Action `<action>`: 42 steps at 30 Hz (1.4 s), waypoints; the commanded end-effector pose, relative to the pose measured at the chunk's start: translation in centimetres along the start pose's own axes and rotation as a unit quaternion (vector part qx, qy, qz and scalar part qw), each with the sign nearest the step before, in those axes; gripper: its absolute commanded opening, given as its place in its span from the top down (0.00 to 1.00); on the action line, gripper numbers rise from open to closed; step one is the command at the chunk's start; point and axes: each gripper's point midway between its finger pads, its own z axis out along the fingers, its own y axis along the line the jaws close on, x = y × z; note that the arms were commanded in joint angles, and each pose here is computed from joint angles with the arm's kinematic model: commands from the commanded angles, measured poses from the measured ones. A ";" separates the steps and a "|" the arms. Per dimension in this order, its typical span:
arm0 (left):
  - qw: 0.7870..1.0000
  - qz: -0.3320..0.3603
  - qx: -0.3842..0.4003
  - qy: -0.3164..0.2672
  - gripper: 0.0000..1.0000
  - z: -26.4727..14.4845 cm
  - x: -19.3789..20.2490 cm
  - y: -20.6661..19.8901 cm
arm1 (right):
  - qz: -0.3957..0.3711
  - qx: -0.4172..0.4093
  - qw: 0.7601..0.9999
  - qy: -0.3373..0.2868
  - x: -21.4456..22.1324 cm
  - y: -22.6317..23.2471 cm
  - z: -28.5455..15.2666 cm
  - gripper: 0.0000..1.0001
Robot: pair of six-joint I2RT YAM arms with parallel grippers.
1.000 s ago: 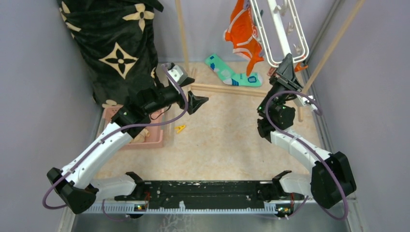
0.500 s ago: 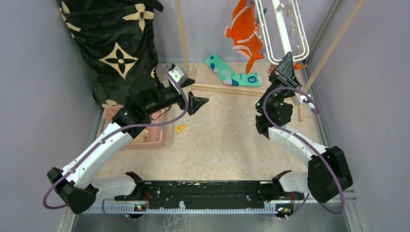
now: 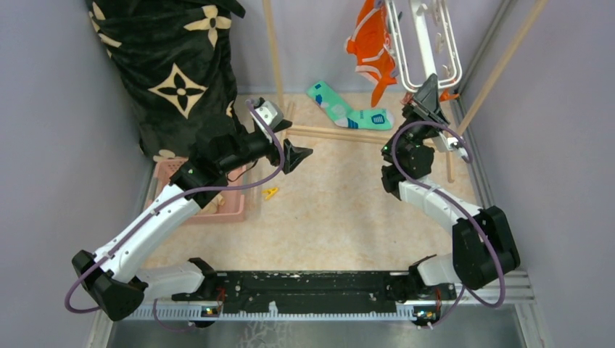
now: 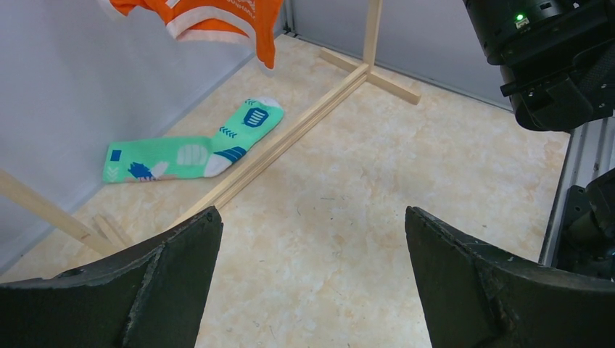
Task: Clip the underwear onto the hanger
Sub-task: Place the hanger at the clothesline.
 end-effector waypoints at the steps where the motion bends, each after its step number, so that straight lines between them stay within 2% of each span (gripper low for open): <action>1: 1.000 0.014 -0.005 -0.022 0.00 -0.5 -1.6 0.0 | 0.163 -0.084 0.983 -0.008 -1.2 7.6 1.0 1.00; 29: 1.000 0.024 -0.009 -0.005 0.00 -1.0 -0.7 0.1 | 0.140 -0.085 0.986 -0.021 0.4 3.7 2.7 1.00; 42: 1.000 0.026 -0.011 -0.004 0.00 -1.9 -0.4 -0.1 | 0.168 -0.111 0.979 -0.013 2.3 2.4 4.1 1.00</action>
